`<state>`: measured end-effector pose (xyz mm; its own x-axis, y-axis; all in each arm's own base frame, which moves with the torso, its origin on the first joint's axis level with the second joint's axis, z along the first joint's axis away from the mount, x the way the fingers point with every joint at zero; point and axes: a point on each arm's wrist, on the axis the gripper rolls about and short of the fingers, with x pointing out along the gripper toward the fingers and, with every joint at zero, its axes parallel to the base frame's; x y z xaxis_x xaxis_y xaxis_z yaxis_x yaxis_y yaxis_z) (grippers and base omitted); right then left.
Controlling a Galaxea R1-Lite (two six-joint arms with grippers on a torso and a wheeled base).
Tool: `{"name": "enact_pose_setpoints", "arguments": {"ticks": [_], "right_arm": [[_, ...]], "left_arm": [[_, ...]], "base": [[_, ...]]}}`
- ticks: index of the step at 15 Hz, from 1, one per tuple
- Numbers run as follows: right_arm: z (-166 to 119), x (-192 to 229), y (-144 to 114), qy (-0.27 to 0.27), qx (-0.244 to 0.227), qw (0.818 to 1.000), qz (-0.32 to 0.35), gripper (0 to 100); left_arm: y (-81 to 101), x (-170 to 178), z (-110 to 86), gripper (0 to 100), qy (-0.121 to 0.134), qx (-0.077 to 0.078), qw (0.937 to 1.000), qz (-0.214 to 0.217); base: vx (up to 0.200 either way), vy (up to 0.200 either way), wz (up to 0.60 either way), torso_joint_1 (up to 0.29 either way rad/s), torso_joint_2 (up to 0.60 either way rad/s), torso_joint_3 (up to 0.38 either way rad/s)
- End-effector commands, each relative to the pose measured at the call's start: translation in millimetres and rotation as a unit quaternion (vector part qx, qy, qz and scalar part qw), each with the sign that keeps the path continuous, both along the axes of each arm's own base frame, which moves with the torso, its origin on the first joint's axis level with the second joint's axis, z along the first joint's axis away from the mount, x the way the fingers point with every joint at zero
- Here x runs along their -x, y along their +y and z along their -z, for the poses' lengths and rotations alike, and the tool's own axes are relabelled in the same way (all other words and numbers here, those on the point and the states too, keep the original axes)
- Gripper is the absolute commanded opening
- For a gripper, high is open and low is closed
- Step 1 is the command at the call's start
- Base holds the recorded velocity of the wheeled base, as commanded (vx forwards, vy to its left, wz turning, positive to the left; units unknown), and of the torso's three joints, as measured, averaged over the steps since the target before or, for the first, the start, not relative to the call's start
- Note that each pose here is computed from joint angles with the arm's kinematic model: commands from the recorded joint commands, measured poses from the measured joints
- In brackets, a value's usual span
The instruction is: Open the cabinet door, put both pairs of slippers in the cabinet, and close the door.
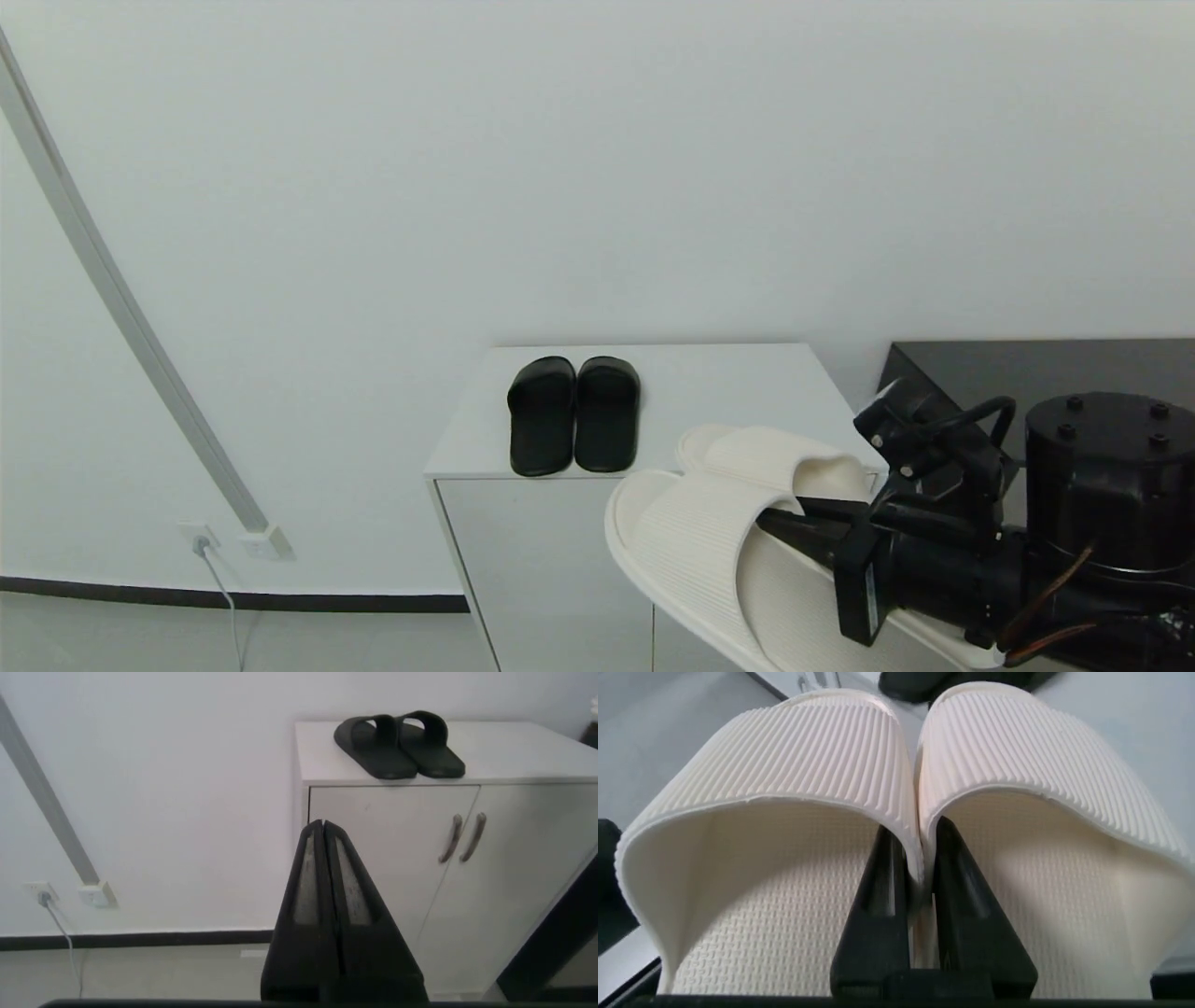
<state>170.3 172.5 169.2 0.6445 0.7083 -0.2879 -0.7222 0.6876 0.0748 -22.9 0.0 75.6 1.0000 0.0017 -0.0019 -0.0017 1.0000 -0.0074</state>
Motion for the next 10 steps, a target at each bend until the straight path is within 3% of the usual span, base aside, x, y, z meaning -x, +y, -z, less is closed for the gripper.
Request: {"name": "enact_pose_setpoints", "arguments": {"ticks": [1, 10], "right_arm": [[4.5, -2.1, 1.8, 0.005, 0.007, 1.0, 0.0, 0], [13.2, -1.3, 1.0, 0.01, 0.025, 1.0, -0.004, 0]], "left_arm": [[0.0, -0.1, 0.0, 0, 0.001, 0.0, 1.0, -0.001], [0.0, -0.1, 0.0, 0, 0.001, 0.0, 1.0, 0.001]], "base": [[0.0, 0.0, 0.0, 0.0, 0.0, 0.0], [0.0, 0.0, 0.0, 0.0, 0.0, 0.0]]}}
